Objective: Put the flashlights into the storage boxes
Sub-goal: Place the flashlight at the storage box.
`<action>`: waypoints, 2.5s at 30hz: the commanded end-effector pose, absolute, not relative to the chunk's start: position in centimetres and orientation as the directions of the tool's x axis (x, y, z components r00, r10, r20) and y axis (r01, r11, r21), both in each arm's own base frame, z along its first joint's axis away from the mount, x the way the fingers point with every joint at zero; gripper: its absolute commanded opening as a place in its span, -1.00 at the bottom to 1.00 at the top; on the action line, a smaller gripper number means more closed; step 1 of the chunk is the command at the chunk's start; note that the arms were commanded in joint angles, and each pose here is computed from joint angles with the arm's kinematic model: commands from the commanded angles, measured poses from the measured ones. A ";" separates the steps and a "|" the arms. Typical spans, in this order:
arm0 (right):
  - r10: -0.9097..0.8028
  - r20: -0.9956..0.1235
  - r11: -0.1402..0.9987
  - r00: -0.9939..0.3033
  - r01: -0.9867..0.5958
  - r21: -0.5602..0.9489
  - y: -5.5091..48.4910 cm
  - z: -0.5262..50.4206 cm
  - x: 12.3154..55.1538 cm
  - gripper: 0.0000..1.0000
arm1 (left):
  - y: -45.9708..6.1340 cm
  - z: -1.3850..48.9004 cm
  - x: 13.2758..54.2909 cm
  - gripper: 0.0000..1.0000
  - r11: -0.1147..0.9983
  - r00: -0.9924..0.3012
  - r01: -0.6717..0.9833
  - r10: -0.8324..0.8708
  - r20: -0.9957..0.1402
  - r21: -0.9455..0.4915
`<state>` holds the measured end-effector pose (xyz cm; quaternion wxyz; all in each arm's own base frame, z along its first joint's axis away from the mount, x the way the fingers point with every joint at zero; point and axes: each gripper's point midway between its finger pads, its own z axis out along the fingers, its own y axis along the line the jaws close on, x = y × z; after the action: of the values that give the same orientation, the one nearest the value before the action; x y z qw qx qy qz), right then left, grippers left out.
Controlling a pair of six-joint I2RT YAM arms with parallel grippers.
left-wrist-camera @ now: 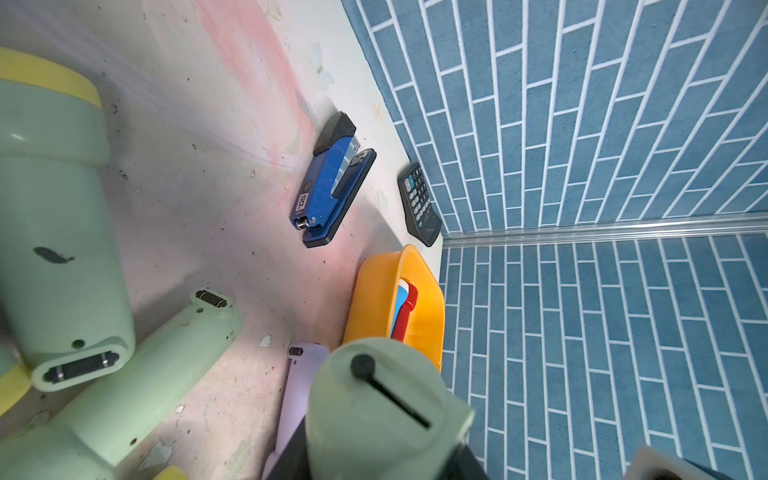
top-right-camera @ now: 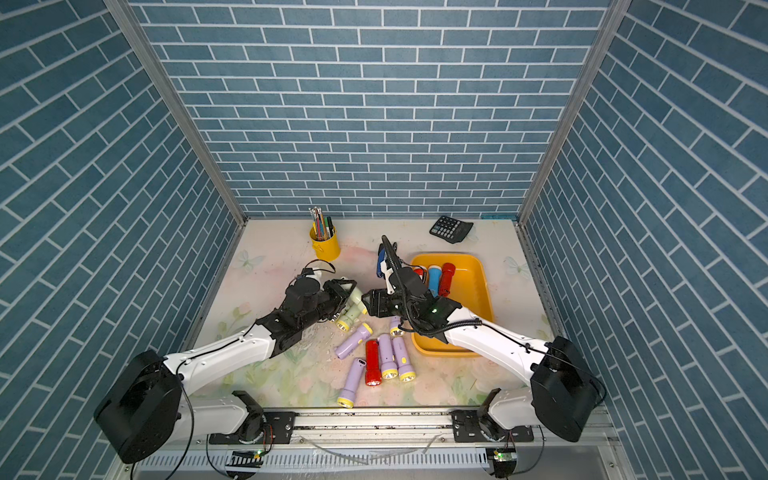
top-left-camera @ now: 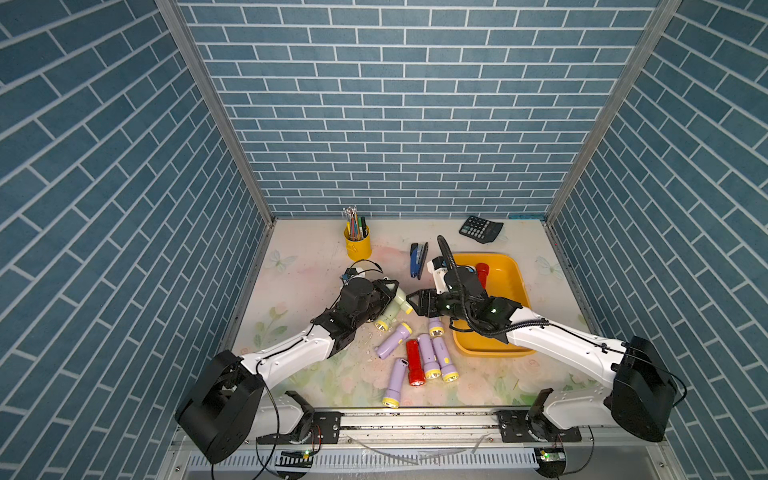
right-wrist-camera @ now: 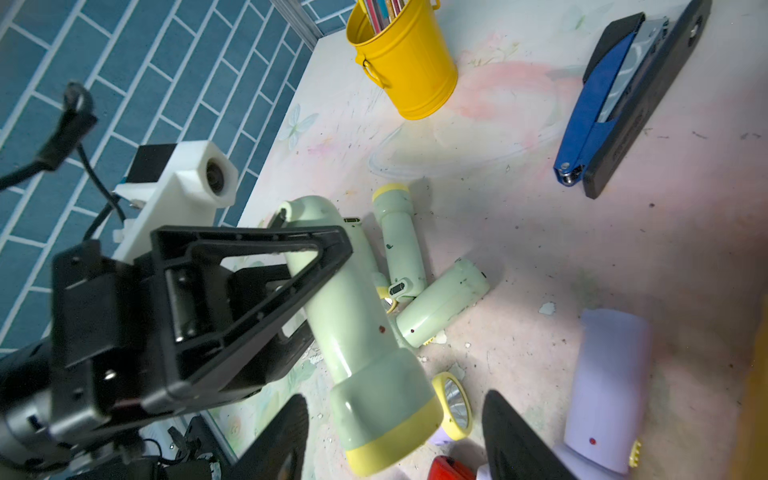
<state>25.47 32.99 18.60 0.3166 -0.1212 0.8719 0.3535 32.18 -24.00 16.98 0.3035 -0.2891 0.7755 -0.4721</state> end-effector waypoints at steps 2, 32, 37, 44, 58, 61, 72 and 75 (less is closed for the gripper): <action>0.039 -0.614 0.720 -0.789 -0.404 0.565 33.6 18.0 25.8 0.34 | -23.7 19.6 33.0 -0.32 0.285 -0.598 -0.108 -0.784 -0.166 -0.952; 0.012 -0.682 0.627 -0.732 -0.525 0.575 34.9 19.9 25.3 -0.37 | -25.2 19.4 33.5 0.02 0.105 -0.621 -0.101 -0.784 -0.020 -0.989; -0.014 -0.649 0.669 -0.761 -0.490 0.559 33.2 18.7 25.2 -0.44 | -24.2 18.4 32.9 0.34 0.212 -0.613 -0.111 -0.784 -0.101 -0.971; -0.072 -0.602 0.709 -0.795 -0.466 0.530 29.9 17.7 24.9 -0.52 | -21.4 18.4 31.8 0.53 0.454 -0.580 -0.093 -0.748 -0.322 -0.886; -0.328 -0.500 0.670 -0.801 -0.570 0.475 26.4 18.8 23.8 -0.58 | -21.8 22.6 29.8 0.25 0.843 -0.493 0.472 0.009 -0.870 -0.259; -0.381 -0.502 0.638 -0.776 -0.614 0.465 26.4 19.4 23.4 -0.59 | -23.6 22.6 28.3 0.26 0.747 -0.440 0.650 0.224 -0.870 -0.137; -0.557 -0.608 0.441 -0.565 -0.822 0.360 26.1 21.7 21.0 -0.70 | -26.4 21.2 21.7 0.31 0.279 -0.163 0.960 0.559 -0.813 -0.001; -0.570 -0.665 0.356 -0.482 -0.875 0.329 26.3 22.6 20.0 -0.73 | -26.6 20.4 20.7 0.25 0.187 -0.083 0.982 0.578 -0.812 0.033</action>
<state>21.48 25.95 19.44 0.1826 -0.3777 0.8518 0.3139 23.03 -26.19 20.95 0.3792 0.4976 0.7345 -0.2629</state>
